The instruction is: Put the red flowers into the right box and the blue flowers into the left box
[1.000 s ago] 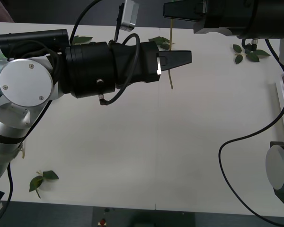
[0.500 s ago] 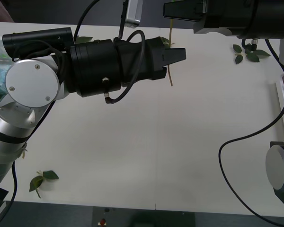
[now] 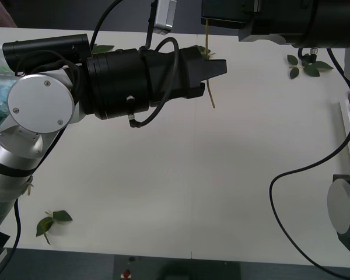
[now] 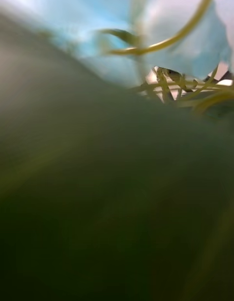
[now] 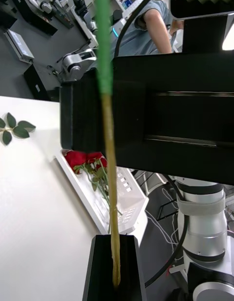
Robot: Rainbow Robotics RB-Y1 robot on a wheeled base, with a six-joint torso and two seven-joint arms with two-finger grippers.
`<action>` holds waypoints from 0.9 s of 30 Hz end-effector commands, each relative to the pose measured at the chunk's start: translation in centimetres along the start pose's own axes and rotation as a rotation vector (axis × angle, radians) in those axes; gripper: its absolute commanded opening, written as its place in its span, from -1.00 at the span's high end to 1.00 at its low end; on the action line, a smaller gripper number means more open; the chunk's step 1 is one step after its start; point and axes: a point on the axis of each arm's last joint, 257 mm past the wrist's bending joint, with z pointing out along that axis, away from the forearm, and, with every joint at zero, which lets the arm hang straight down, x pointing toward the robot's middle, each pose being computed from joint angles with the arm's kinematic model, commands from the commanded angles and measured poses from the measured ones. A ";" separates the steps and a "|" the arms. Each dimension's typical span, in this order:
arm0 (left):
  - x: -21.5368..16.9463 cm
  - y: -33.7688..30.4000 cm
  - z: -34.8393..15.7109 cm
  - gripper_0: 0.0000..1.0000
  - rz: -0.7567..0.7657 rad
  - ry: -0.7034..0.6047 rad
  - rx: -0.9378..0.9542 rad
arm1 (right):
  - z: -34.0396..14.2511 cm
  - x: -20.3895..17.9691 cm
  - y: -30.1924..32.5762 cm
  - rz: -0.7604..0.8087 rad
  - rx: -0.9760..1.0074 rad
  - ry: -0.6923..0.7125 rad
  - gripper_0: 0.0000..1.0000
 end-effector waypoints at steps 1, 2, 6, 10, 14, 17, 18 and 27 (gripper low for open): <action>-1.6 0.4 -1.6 1.00 -0.008 -0.005 -0.020 | 0.6 -2.1 2.8 -0.073 -0.030 -0.009 -1.00; -1.8 1.0 -2.2 1.00 -0.010 -0.006 -0.035 | 0.6 -2.1 2.8 -0.073 -0.030 -0.009 -1.00; -2.5 3.4 -4.8 1.00 -0.010 -0.007 -0.096 | 0.6 -2.1 2.8 -0.073 -0.030 -0.009 -1.00; -3.3 5.3 -7.5 1.00 -0.023 -0.018 -0.149 | 0.6 -2.1 2.8 -0.073 -0.030 -0.009 -1.00; -4.3 8.3 -12.0 1.00 -0.009 -0.013 -0.254 | 0.6 -2.1 2.8 -0.073 -0.030 -0.009 -1.00; -5.0 10.0 -15.9 1.00 0.009 0.022 -0.341 | 0.2 -1.4 1.9 -0.047 -0.022 -0.012 -1.00; -5.2 10.7 -17.4 1.00 0.014 0.039 -0.377 | 0.1 -1.3 1.8 -0.043 -0.020 -0.011 -1.00; -5.9 15.5 -31.3 1.00 -0.006 0.197 -0.656 | -2.0 -1.8 1.3 -0.081 0.027 -0.018 -1.00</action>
